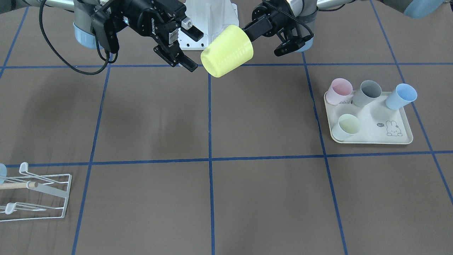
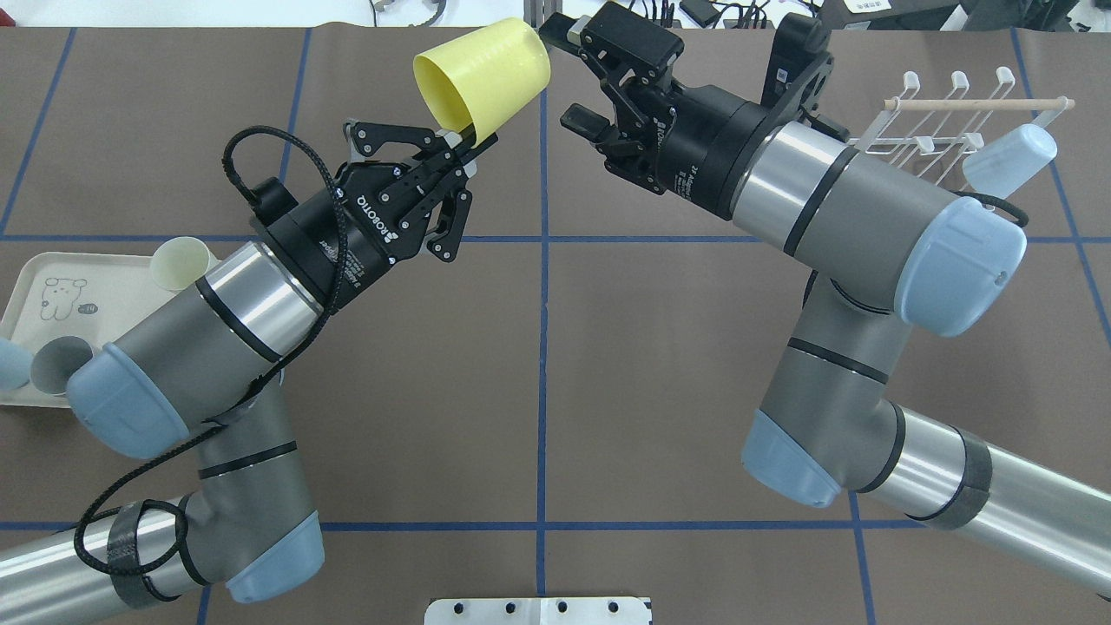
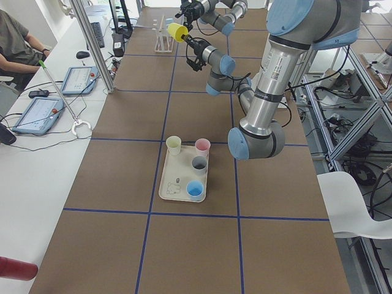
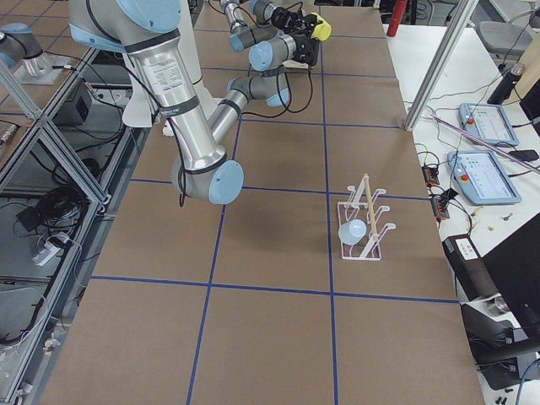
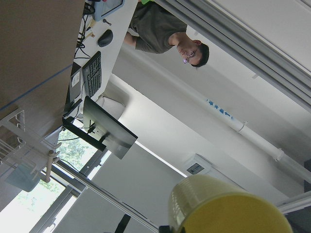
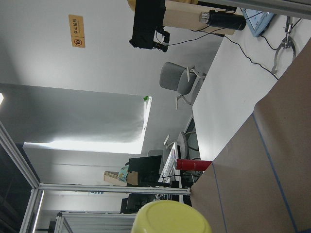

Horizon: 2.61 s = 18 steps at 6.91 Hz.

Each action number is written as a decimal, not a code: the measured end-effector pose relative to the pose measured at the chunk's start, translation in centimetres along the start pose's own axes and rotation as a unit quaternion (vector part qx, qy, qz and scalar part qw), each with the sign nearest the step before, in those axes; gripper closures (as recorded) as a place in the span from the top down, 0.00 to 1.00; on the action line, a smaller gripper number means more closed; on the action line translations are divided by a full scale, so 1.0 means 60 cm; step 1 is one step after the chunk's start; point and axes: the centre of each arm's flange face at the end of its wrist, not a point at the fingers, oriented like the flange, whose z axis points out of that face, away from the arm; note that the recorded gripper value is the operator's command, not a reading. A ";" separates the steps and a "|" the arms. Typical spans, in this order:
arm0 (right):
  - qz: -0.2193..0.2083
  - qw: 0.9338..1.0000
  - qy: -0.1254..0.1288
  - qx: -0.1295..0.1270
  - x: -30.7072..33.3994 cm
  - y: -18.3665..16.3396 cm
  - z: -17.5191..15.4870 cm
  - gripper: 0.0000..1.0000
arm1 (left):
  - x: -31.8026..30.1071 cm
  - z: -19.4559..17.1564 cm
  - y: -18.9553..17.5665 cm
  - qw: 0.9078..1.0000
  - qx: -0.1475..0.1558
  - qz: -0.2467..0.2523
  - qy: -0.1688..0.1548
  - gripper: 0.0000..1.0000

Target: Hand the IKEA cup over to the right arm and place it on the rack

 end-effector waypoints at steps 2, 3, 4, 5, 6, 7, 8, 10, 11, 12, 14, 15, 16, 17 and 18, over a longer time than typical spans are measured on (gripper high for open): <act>0.007 1.000 0.000 0.000 0.002 0.004 0.000 1.00 | -0.015 0.007 0.015 1.000 -0.006 -0.006 -0.005 0.00; 0.008 1.000 0.001 -0.001 0.003 0.007 0.001 0.99 | -0.022 0.008 0.022 1.000 -0.008 -0.008 -0.007 0.00; 0.009 1.000 0.001 -0.003 0.005 0.010 0.001 0.99 | -0.028 0.012 0.031 1.000 -0.010 -0.011 -0.008 0.00; 0.010 1.000 0.002 -0.004 0.006 0.013 0.001 0.99 | -0.035 0.017 0.038 1.000 -0.010 -0.013 -0.008 0.00; 0.011 1.000 0.002 -0.006 0.007 0.016 0.001 0.95 | -0.040 0.022 0.041 1.000 -0.010 -0.015 -0.007 0.00; 0.011 1.000 0.002 -0.006 0.008 0.017 0.002 0.87 | -0.043 0.024 0.044 1.000 -0.010 -0.016 -0.007 0.00; 0.011 1.000 0.003 -0.006 0.008 0.017 0.002 0.61 | -0.044 0.025 0.046 1.000 -0.011 -0.017 -0.007 0.00; 0.011 1.000 0.003 -0.005 0.009 0.016 0.002 0.00 | -0.044 0.023 0.046 1.000 -0.013 -0.018 -0.005 0.15; 0.010 1.000 0.003 -0.004 0.010 0.015 0.002 0.00 | -0.044 0.021 0.045 1.000 -0.015 -0.015 -0.004 0.99; 0.009 1.000 0.003 -0.004 0.010 0.013 0.002 0.00 | -0.045 0.020 0.044 1.000 -0.015 0.001 -0.004 1.00; 0.006 1.000 0.004 -0.003 0.011 0.012 0.002 0.00 | -0.043 0.020 0.046 0.999 -0.016 0.034 -0.001 1.00; 0.005 1.000 0.003 -0.001 0.009 0.009 0.002 0.00 | -0.042 0.020 0.046 0.999 -0.017 0.039 -0.001 1.00; 0.002 1.000 0.001 0.005 0.004 -0.003 0.001 0.00 | -0.040 0.019 0.046 0.999 -0.017 0.042 -0.001 1.00; -0.004 1.000 -0.003 0.018 -0.007 -0.029 -0.001 0.00 | -0.037 0.017 0.045 0.999 -0.018 0.047 0.000 1.00; -0.014 0.999 -0.010 0.040 -0.026 -0.075 -0.007 0.00 | -0.033 0.016 0.044 0.998 -0.019 0.067 0.001 1.00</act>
